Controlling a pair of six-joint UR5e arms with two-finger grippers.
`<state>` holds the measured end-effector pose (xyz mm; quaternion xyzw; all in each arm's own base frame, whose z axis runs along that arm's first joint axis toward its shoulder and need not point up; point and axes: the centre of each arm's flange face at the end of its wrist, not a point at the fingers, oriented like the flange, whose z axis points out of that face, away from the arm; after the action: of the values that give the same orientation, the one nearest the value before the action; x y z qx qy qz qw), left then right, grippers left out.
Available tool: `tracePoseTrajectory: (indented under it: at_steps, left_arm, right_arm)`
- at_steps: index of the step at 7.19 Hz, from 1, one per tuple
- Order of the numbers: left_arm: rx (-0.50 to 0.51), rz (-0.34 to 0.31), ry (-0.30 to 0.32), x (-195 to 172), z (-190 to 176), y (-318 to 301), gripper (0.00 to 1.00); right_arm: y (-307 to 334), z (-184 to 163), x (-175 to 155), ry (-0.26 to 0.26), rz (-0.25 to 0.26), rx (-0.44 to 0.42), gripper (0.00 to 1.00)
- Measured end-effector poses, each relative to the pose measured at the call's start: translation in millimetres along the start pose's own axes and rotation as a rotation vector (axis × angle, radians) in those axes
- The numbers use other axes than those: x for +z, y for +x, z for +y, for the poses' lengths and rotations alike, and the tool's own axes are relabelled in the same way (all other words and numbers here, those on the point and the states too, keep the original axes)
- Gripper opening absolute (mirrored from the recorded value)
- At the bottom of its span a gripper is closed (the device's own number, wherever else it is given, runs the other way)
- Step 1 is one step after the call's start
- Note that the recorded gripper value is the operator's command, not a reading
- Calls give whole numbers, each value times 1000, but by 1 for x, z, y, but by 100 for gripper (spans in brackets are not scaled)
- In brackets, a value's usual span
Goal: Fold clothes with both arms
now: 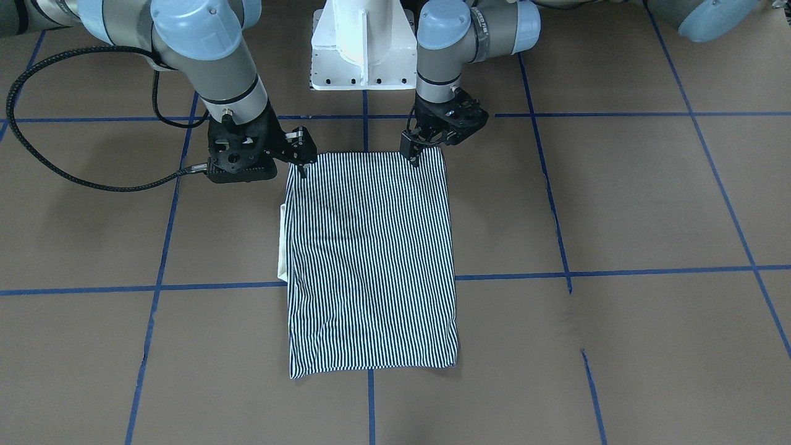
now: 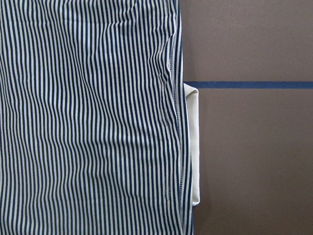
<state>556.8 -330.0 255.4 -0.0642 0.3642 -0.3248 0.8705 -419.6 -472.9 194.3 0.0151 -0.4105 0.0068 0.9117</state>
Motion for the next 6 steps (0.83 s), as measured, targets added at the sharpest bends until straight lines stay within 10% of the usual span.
tracePoseTrajectory:
  at_steps: [6]
  left_arm:
    - [-6,-38,29,21,2,-7,94]
  right_arm:
    - [-2,1,-1,2,-8,7,100]
